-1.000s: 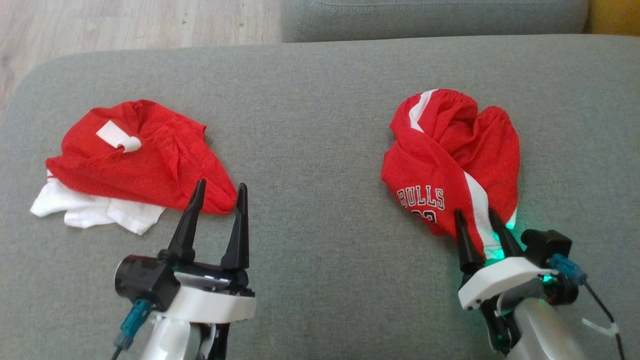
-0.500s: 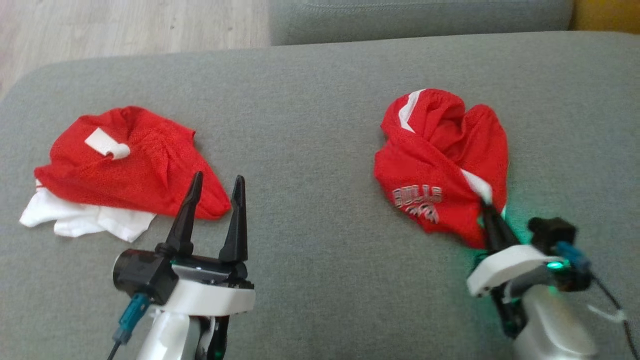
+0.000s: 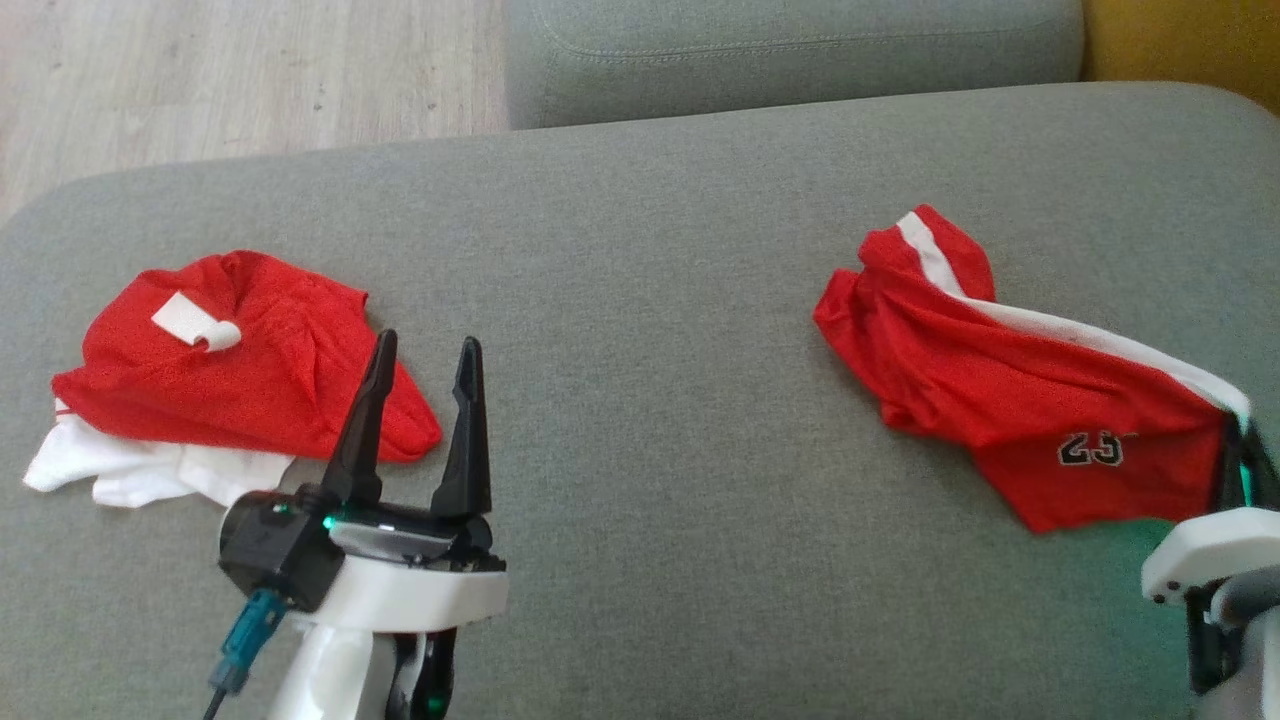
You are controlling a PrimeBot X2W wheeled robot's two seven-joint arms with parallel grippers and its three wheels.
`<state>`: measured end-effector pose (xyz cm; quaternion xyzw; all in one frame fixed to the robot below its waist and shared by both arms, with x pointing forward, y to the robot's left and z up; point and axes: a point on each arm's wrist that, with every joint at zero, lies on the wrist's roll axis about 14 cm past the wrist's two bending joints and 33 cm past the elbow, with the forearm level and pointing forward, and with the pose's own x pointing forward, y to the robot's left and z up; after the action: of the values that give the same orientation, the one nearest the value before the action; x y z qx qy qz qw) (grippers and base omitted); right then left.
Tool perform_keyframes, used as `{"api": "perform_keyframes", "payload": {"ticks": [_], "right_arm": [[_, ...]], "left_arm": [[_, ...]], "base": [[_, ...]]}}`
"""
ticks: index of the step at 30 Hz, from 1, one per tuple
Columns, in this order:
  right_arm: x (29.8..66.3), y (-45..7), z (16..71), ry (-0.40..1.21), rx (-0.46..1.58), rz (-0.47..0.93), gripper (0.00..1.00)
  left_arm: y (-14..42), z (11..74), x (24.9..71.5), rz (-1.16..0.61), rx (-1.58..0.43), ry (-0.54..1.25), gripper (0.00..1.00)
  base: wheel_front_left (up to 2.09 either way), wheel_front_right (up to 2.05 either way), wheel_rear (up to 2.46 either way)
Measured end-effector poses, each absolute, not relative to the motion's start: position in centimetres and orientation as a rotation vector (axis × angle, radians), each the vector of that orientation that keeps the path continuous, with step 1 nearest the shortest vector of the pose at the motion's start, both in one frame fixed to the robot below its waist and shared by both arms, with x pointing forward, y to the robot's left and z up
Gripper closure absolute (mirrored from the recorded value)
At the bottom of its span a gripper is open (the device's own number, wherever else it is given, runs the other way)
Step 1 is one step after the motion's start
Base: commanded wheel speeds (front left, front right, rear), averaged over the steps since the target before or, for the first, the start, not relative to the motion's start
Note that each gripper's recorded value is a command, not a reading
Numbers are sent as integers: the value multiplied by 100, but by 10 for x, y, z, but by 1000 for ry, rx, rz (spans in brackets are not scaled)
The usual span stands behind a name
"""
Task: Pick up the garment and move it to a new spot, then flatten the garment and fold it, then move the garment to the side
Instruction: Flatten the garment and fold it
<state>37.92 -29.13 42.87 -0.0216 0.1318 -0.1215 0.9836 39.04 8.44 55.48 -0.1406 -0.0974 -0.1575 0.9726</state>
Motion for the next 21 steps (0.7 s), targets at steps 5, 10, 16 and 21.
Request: {"api": "perform_keyframes", "payload": {"ticks": [5, 10, 16, 21], "right_arm": [[388, -275, 452, 165, -70, -215, 0], [406, -217, 476, 40, 32, -53, 0], [394, -158, 471, 40, 157, 105, 0], [398, -150, 478, 13, 178, 130, 0]], "left_arm": [[86, 557, 389, -316, -283, -203, 0], [88, 557, 388, -310, -284, -203, 0], [91, 553, 388, -301, -284, -192, 0], [93, 547, 389, -292, -284, -177, 0]], "base": [[0, 0, 0], [0, 0, 0], [0, 0, 0], [0, 0, 0]]}}
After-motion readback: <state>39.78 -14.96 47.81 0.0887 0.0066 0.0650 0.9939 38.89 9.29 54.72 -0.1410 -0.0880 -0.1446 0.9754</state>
